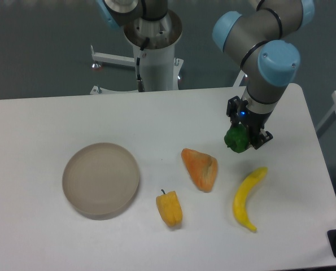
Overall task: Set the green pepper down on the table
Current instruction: 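Carry the held green pepper with the gripper toward the clear dish area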
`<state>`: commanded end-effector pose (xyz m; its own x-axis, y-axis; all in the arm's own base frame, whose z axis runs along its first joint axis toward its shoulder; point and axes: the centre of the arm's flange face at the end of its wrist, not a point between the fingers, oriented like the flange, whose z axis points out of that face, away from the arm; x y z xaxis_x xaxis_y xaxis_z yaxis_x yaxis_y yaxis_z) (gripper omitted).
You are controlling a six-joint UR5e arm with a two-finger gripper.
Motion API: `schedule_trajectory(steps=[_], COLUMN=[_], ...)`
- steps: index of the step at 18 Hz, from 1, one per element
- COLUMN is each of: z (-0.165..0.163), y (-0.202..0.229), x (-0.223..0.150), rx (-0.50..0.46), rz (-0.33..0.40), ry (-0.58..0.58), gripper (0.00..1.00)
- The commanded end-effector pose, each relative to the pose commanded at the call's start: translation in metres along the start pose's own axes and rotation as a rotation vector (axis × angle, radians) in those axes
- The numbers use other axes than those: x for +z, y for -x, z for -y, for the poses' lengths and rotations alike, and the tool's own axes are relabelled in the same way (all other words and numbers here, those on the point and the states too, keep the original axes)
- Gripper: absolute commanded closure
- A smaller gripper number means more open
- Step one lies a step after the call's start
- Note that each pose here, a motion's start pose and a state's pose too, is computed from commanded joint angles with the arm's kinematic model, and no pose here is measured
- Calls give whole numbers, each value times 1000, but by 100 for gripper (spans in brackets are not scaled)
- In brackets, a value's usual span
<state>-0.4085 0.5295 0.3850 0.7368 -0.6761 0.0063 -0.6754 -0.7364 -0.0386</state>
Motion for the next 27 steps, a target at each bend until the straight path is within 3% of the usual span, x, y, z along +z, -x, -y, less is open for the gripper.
schedule_trajectory(steps=[9,17,21,27], z=[1,8,26,78], y=[-9,-103,-152,-174], x=[1,17,33,59], rx=[-1,12,40,35], rz=[-15,-82,-128,-190], ry=[4,-43,-57,-45], gripper=[79,80,81,81])
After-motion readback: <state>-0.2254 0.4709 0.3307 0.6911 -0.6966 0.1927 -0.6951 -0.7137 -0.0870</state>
